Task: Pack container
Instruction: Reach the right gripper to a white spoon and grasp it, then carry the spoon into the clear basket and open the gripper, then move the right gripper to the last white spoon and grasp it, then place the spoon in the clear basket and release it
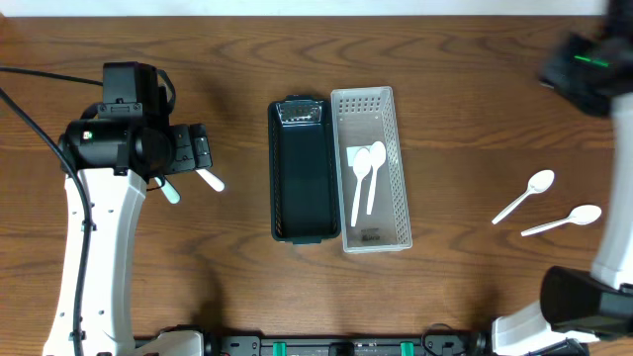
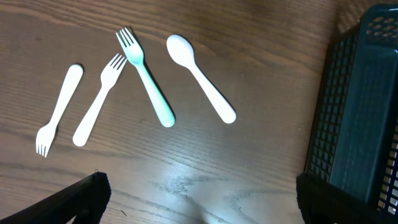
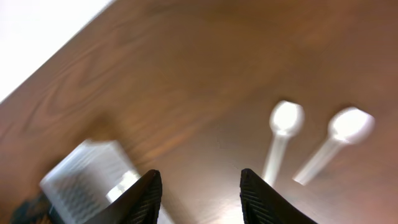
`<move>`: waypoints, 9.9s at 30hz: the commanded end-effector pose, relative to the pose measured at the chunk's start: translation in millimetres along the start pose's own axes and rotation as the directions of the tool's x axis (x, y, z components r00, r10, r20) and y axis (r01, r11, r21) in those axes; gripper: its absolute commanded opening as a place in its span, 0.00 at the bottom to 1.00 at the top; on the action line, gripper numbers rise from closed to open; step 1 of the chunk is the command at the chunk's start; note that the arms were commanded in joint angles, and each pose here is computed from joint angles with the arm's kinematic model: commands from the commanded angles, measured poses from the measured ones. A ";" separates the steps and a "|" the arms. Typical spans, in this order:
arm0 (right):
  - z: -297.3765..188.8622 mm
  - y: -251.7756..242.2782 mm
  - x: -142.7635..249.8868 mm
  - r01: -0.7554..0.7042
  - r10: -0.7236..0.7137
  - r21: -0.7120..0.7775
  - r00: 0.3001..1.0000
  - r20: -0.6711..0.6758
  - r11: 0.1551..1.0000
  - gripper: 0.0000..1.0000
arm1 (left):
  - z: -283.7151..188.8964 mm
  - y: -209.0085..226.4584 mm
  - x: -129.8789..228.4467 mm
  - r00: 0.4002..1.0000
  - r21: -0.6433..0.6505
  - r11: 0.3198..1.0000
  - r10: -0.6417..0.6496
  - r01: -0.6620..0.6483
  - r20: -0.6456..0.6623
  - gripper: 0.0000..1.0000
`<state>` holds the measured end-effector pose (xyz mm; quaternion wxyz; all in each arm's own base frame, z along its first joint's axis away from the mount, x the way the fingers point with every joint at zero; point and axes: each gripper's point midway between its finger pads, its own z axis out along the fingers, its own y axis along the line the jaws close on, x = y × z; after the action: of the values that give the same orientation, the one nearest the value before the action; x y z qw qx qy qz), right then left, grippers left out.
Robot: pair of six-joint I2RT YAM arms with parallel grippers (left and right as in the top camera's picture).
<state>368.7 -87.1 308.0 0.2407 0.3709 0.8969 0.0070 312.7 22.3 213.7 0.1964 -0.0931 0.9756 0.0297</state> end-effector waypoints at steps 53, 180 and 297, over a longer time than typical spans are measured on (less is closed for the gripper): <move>249.6 -139.4 162.3 -0.077 0.137 0.206 0.946 -0.294 0.975 0.64 | 2.9 2.0 1.3 1.000 -0.009 1.000 -0.011 0.011 -0.010 0.98; 252.1 -217.6 116.7 -0.318 0.417 0.319 0.853 -0.315 0.893 0.86 | 3.0 2.3 2.9 1.000 -0.011 1.000 -0.011 0.010 -0.016 0.98; 238.2 -97.9 116.4 -0.077 0.149 0.217 0.929 -0.340 0.973 0.01 | 3.0 2.4 3.0 1.000 -0.011 1.000 -0.010 0.010 -0.017 0.98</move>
<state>314.3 -136.8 -1.8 -0.0057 0.4813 0.8763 -0.0180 311.7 22.3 213.2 0.1941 -0.0931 0.9761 0.0299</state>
